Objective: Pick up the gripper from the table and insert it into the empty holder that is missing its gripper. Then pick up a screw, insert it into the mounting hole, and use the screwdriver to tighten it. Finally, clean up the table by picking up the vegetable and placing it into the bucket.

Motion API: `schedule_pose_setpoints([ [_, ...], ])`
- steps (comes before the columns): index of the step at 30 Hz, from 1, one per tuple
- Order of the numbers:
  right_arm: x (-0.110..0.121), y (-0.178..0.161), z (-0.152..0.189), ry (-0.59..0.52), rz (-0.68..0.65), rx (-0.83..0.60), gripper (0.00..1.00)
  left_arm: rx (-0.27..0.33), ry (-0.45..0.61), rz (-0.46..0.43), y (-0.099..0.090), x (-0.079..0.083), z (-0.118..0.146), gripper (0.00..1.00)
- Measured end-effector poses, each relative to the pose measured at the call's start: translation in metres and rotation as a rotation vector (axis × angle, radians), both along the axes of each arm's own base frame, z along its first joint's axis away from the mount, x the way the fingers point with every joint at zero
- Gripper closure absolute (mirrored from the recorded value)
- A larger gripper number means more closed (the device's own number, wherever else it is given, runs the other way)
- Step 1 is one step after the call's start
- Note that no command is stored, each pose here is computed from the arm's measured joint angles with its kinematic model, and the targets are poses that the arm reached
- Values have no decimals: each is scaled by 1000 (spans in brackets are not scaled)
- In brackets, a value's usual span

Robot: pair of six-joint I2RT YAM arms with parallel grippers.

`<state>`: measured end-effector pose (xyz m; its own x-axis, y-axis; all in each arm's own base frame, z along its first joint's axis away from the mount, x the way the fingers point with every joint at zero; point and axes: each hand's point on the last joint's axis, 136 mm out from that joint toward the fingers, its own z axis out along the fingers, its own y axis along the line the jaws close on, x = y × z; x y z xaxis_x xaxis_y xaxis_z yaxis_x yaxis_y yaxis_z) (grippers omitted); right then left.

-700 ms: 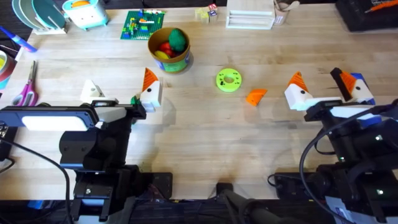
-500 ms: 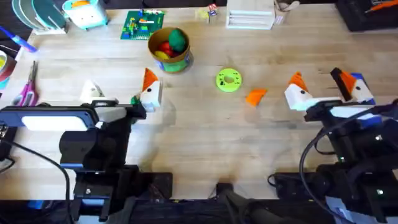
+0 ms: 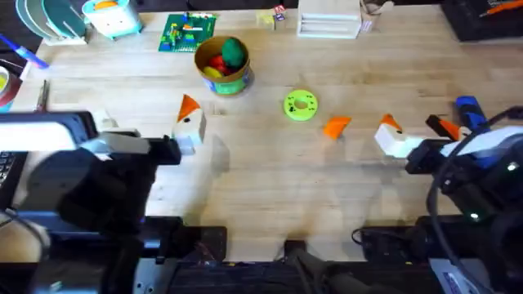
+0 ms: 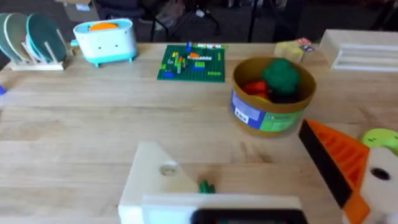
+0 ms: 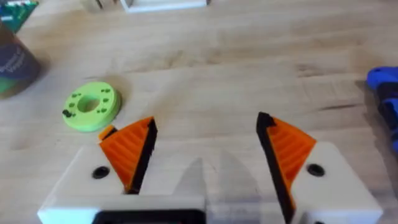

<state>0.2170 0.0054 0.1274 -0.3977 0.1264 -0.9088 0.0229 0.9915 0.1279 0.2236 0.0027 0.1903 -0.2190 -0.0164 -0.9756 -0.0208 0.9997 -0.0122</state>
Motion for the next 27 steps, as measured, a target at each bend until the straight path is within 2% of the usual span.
schedule_pose_setpoints([
  [3, -12, 0, 21, 79, -3, 6, 11, -13, 155, 12, 1, -15, 8, 10],
  [6, -16, 0, 58, 94, -1, 2, 11, -21, 344, 32, 4, -26, 9, 10],
  [8, -15, 0, 78, 103, 2, -4, 10, -19, 448, 45, 6, -27, 12, 10],
  [10, -12, 0, 94, 108, 4, -7, 10, -8, 537, 54, 7, -23, 15, 8],
  [14, -2, 2, 110, 121, 14, -4, 10, 22, 622, 52, 9, 2, 22, 8],
  [16, 0, 3, 110, 129, 19, -2, 10, 31, 669, 51, 10, 12, 16, 8],
  [23, -1, 4, 109, 137, 28, -5, 10, 42, 914, 51, 10, 11, -30, 7],
  [25, -1, 4, 109, 137, 28, -5, 10, 39, 956, 55, 11, 12, -39, 73],
  [26, -1, 4, 108, 138, 29, -5, 10, 40, 973, 57, 11, 13, -43, 165],
  [27, -1, 4, 108, 138, 28, -5, 10, 36, 985, 62, 11, 13, -46, 313],
])
